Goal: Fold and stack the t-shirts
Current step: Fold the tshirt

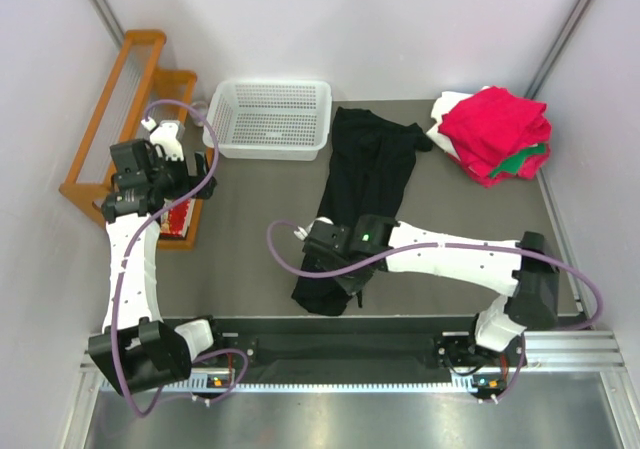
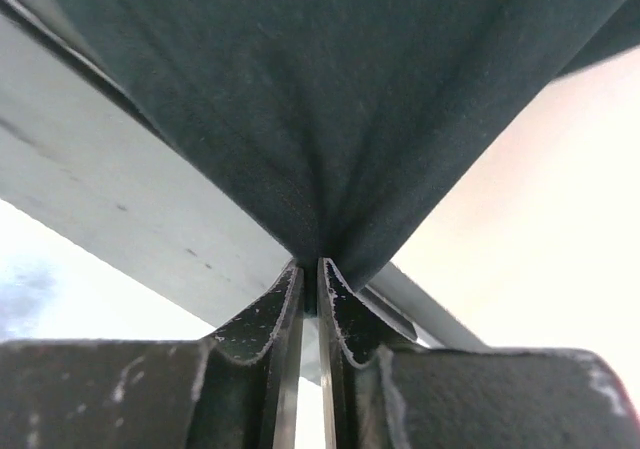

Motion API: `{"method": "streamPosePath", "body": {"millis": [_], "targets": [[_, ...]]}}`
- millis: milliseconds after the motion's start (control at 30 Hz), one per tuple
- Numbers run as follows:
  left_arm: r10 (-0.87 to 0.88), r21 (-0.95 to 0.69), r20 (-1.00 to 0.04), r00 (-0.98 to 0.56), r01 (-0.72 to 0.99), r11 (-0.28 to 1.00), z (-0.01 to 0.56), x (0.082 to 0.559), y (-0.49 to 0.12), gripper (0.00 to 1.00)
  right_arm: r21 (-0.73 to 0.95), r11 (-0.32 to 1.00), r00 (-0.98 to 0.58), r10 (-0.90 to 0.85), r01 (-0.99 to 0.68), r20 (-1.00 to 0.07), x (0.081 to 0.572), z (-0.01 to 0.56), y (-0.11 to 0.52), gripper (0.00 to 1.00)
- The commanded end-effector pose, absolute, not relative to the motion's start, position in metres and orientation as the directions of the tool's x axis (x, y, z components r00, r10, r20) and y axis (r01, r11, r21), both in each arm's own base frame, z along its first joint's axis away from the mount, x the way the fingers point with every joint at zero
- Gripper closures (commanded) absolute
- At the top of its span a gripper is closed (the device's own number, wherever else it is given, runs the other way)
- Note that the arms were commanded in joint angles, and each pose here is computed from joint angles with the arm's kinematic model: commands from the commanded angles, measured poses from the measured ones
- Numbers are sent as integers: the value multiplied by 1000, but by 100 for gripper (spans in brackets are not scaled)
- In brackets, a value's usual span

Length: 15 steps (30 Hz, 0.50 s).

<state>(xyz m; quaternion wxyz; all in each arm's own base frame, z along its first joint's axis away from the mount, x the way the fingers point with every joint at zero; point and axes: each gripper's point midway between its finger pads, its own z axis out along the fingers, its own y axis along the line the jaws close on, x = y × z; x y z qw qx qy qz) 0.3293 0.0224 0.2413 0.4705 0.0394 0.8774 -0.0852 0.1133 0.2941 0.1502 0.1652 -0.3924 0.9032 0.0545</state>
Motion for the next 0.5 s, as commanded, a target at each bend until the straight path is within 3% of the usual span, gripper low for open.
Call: {"method": "streamPosePath", "body": {"millis": [0,267,467], "targets": [[-22,-122,-871,-492,173,977,262,339,19,2,12,706,-673,-669,-708,-315,108,135,304,91],[-9,-110,-868,-497,175,978,260,336,20,2,-35,668,-609,-697,-743,-379,131,153,334,90],[-10,-107,-871,-490,170,980,264,336,21,2,-48,615,-534,-717,-787,-448,156,176,395,90]]}}
